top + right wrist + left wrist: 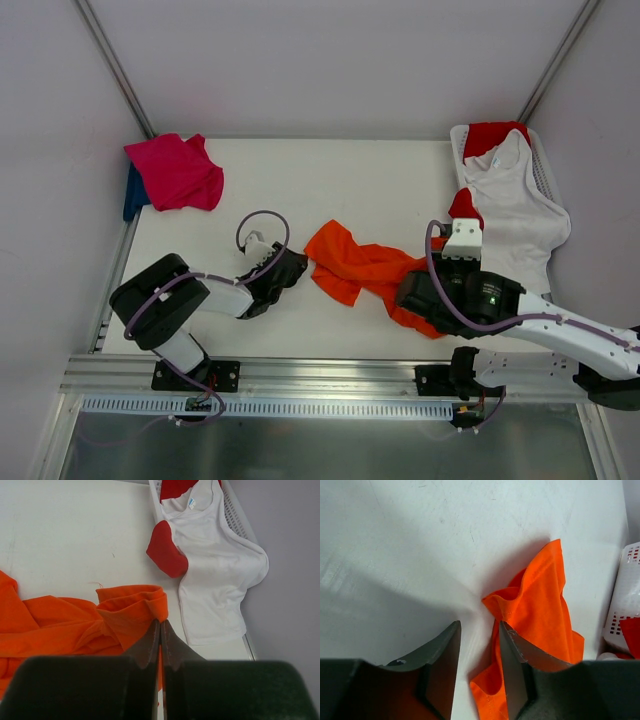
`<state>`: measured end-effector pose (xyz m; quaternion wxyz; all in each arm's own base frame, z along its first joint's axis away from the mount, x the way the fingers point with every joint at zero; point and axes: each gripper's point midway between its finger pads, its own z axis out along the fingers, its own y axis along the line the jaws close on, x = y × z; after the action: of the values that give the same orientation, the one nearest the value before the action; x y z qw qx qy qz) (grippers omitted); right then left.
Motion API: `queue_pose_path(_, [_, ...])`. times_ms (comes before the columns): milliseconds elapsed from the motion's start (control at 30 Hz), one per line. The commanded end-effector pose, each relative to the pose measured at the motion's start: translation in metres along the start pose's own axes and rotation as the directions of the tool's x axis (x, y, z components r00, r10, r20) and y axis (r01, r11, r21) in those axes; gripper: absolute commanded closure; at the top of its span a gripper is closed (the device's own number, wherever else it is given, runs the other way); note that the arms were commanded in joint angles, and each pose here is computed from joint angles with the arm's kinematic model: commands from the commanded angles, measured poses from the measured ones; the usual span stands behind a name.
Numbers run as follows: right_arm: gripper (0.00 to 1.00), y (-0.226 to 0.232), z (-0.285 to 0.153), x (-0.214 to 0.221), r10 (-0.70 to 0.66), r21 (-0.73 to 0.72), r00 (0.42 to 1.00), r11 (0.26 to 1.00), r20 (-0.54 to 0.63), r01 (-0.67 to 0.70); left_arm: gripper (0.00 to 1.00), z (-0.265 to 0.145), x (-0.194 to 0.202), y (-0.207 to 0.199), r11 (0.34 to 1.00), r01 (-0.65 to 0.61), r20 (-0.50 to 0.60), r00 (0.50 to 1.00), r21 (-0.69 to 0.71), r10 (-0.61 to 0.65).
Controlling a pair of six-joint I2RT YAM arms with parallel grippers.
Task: Fold and stack the t-shirts
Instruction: Flatten the tshirt out
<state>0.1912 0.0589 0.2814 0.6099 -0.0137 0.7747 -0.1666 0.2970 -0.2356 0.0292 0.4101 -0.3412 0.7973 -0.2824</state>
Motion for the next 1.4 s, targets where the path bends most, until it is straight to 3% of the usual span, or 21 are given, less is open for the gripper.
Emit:
queue_pose_path(0, [1.00,-0.002,0.001,0.001,-0.042,0.007,0.999,0.999,-0.004,0.042,0.64,0.001,-0.002,0.000,1.000,-0.005,0.027,1.000,0.011,0.005])
queue_pose_path(1000, [1.00,-0.001,0.008,0.015,-0.028,0.009,0.999,1.000,-0.040,0.029,0.62,0.025,0.023,-0.020,0.997,-0.038,-0.056,0.998,0.067,0.042])
queue_pose_path(1233, [0.99,0.000,0.010,0.018,-0.026,0.009,0.998,1.000,-0.051,0.027,0.65,0.030,0.026,-0.020,0.997,-0.050,-0.063,0.997,0.063,0.054])
queue_pose_path(1367, [1.00,0.000,0.011,0.021,-0.028,0.009,0.998,1.000,-0.057,0.028,0.72,0.034,0.027,-0.019,0.996,-0.060,-0.068,0.996,0.066,0.064])
